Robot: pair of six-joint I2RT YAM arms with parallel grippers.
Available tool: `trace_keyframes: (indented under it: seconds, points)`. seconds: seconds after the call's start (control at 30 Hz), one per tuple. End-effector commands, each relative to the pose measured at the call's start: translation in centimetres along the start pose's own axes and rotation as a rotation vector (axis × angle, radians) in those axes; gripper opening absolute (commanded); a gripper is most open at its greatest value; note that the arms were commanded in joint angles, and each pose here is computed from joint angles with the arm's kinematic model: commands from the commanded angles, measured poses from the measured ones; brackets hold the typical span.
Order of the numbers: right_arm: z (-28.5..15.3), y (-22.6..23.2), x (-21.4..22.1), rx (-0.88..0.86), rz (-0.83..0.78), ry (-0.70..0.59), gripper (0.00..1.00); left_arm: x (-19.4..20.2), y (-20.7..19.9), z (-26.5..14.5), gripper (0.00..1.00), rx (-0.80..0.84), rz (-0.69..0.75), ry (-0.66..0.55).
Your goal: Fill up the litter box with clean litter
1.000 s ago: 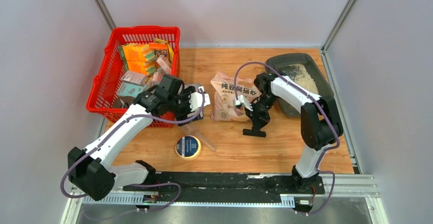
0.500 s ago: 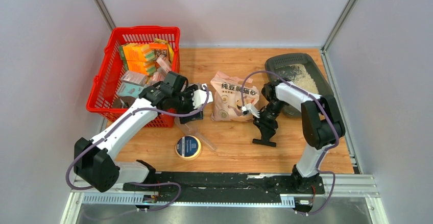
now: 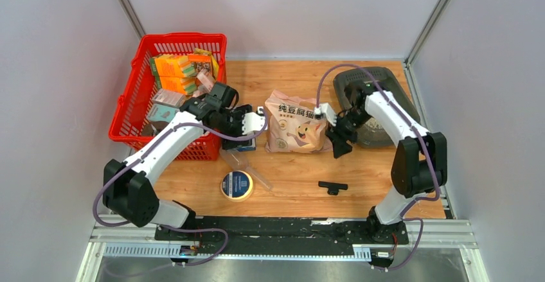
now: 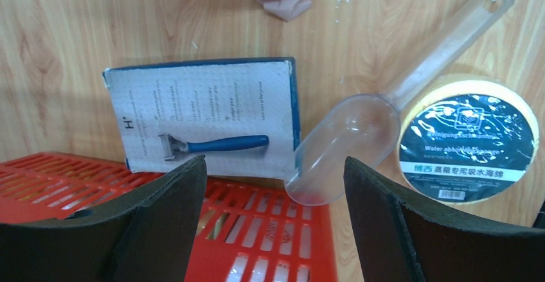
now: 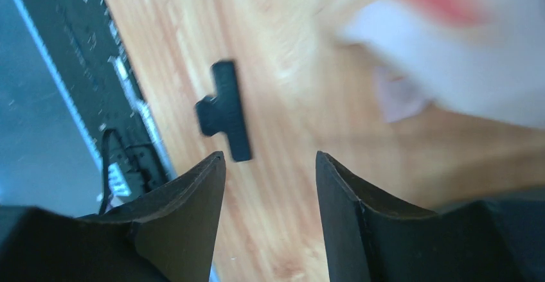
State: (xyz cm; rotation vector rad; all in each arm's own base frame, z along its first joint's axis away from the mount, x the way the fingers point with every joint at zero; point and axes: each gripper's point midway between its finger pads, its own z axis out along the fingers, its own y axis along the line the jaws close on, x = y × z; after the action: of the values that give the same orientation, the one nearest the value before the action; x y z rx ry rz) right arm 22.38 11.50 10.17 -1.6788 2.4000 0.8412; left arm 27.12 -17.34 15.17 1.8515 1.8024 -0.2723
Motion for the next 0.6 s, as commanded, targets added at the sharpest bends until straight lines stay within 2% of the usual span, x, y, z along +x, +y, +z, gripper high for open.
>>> trace_keyframes:
  seconds: [0.0,0.07,0.1,0.13,0.2,0.23,0.27,0.33,0.37,0.4,0.43,0.47,0.57]
  points:
    - [-7.8,-0.3,-6.5,0.141,-0.041,-0.233,0.57,-2.5,2.7,-1.7,0.86,-0.048,-0.005,-0.115]
    - [-9.7,-0.6,-9.0,0.129,0.031,-0.347,0.59,-5.4,4.8,-3.0,0.86,-0.097,-0.152,-0.255]
    - [-11.9,-1.4,-11.1,0.177,0.010,-0.415,0.60,-6.1,5.9,-3.1,0.86,-0.104,-0.219,-0.289]
    - [-12.5,-1.3,-12.3,0.153,0.100,-0.474,0.61,-7.2,7.7,-4.5,0.87,-0.131,-0.362,-0.355]
    - [-14.0,-3.9,-14.5,0.199,0.135,-0.577,0.62,-8.1,10.7,-4.3,0.87,-0.144,-0.495,-0.416]
    - [-14.3,-5.4,-14.9,0.238,0.181,-0.592,0.62,-9.2,12.6,-5.8,0.86,-0.158,-0.599,-0.473]
    - [-14.1,-7.0,-15.4,0.237,0.314,-0.620,0.63,-9.0,13.8,-4.6,0.85,-0.142,-0.662,-0.472]
    - [-15.4,-10.6,-17.1,0.296,0.382,-0.694,0.71,-10.3,15.7,-5.5,0.82,-0.149,-0.746,-0.510]
    - [-14.0,-12.8,-17.1,0.233,0.522,-0.704,0.72,-9.9,16.3,-4.8,0.81,-0.143,-0.779,-0.502]
    - [-14.1,-13.9,-17.9,0.207,0.543,-0.735,0.75,-10.2,16.6,-4.9,0.80,-0.144,-0.791,-0.510]
    - [-13.9,-14.2,-18.5,0.156,0.555,-0.751,0.84,-10.3,16.9,-5.0,0.79,-0.154,-0.808,-0.521]
    - [-13.7,-15.0,-19.0,0.149,0.549,-0.759,0.88,-10.5,16.8,-5.5,0.78,-0.162,-0.809,-0.534]
    - [-11.1,-16.8,-18.4,0.085,0.606,-0.724,0.89,-10.3,16.5,-6.1,0.78,-0.199,-0.816,-0.546]
